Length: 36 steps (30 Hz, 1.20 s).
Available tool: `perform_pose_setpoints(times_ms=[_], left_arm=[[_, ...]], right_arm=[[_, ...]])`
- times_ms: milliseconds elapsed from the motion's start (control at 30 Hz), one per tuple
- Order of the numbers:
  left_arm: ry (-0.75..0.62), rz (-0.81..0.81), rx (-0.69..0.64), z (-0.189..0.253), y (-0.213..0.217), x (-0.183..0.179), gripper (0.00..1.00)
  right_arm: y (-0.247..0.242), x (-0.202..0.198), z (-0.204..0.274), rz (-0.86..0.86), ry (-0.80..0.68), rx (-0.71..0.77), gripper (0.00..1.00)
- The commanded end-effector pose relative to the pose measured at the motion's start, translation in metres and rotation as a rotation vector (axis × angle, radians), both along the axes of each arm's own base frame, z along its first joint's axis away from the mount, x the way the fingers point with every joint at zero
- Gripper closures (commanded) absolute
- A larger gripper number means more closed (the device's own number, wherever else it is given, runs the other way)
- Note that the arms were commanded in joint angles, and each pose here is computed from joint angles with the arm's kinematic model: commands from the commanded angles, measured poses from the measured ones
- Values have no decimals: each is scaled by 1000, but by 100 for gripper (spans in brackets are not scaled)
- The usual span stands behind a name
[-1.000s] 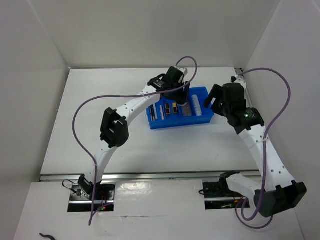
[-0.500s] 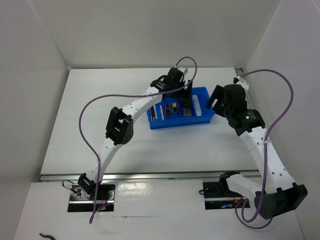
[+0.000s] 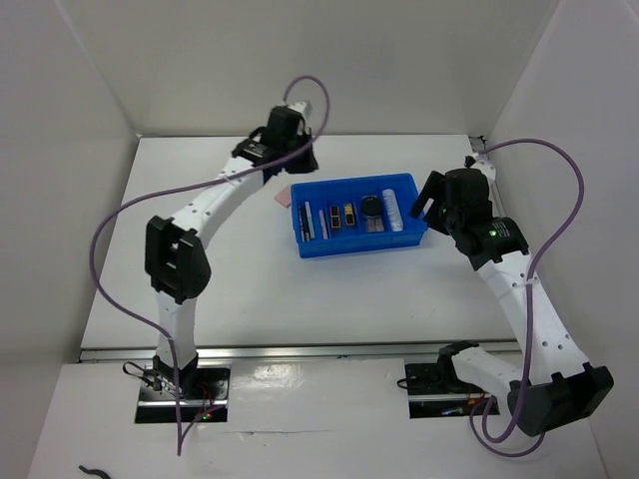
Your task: Organize the makeup
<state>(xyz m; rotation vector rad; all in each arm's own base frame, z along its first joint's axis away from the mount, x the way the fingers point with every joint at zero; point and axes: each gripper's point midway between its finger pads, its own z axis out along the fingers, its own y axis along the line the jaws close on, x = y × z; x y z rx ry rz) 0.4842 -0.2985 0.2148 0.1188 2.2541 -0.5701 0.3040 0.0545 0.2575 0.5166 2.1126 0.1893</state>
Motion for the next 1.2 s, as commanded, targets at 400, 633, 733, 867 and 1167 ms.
perform_pose_setpoints(times_ms=[400, 633, 733, 867, 1167], left_arm=[[244, 263, 115, -105, 105, 33, 100], [245, 114, 158, -131, 58, 13, 100], [194, 82, 168, -119, 46, 20, 100], [136, 48, 207, -108, 47, 32, 65], [101, 50, 426, -130, 83, 52, 0]], right_arm=[[15, 10, 13, 36, -16, 51, 17], [17, 12, 11, 38, -5, 62, 17], [17, 12, 11, 38, -5, 62, 17], [18, 13, 8, 37, 3, 60, 17], [22, 17, -4, 57, 35, 56, 17]])
